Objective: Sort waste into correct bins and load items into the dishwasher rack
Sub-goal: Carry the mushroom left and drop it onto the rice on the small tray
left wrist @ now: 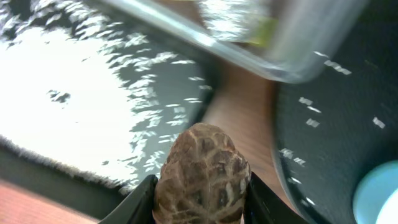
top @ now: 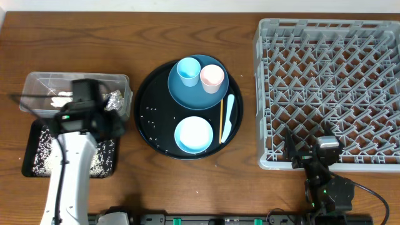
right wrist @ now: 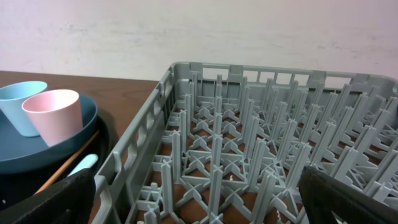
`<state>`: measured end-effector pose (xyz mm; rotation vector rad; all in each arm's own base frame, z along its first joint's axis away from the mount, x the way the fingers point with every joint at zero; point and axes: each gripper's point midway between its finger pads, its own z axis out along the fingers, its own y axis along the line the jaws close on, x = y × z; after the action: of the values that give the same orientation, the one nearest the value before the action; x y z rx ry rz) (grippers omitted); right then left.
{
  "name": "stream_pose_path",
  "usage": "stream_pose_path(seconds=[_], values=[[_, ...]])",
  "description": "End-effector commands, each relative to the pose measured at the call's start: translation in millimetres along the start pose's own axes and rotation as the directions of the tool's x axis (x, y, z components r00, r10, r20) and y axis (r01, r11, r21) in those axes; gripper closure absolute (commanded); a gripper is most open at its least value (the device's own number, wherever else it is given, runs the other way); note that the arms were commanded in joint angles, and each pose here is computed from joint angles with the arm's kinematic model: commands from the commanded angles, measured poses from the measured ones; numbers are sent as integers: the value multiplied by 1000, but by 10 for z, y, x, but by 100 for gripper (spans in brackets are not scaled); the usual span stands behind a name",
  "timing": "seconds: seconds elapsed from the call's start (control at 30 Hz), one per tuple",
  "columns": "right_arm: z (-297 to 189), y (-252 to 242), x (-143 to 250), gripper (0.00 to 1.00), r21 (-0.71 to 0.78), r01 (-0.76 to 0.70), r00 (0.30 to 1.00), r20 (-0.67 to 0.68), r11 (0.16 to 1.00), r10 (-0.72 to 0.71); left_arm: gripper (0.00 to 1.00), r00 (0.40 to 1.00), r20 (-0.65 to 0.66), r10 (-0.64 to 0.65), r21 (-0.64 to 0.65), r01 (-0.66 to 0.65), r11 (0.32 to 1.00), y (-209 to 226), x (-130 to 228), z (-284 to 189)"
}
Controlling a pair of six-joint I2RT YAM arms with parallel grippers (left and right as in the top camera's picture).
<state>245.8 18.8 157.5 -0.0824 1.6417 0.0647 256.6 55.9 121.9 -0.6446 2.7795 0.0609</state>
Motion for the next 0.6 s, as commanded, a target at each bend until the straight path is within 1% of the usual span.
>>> stream_pose_path(seconds=[0.0, 0.13, 0.2, 0.3, 0.4, 0.57], values=[[1, 7, 16, 1, -2, 8, 1000, -5, 1000, -8, 74, 984, 23, -178, -53, 179, 982, 386, -92, -55], [1, 7, 16, 1, -2, 8, 1000, -5, 1000, -8, 75, 935, 49, -352, -89, 355, 931, 779, -124, -60], [1, 6, 16, 1, -2, 8, 1000, -5, 1000, -8, 74, 897, 68, -437, -102, 442, 891, 967, -130, -65], [1, 7, 16, 1, -2, 8, 1000, -5, 1000, -8, 74, 843, 93, -529, -115, 537, 836, 1187, -133, -65], [1, 7, 16, 1, -2, 8, 1000, -5, 1000, -8, 75, 803, 107, -587, -126, 596, 793, 1355, -121, -51], [1, 7, 16, 1, -2, 8, 1000, -5, 1000, -8, 74, 779, 94, -620, -146, 627, 765, 1485, -105, 43]])
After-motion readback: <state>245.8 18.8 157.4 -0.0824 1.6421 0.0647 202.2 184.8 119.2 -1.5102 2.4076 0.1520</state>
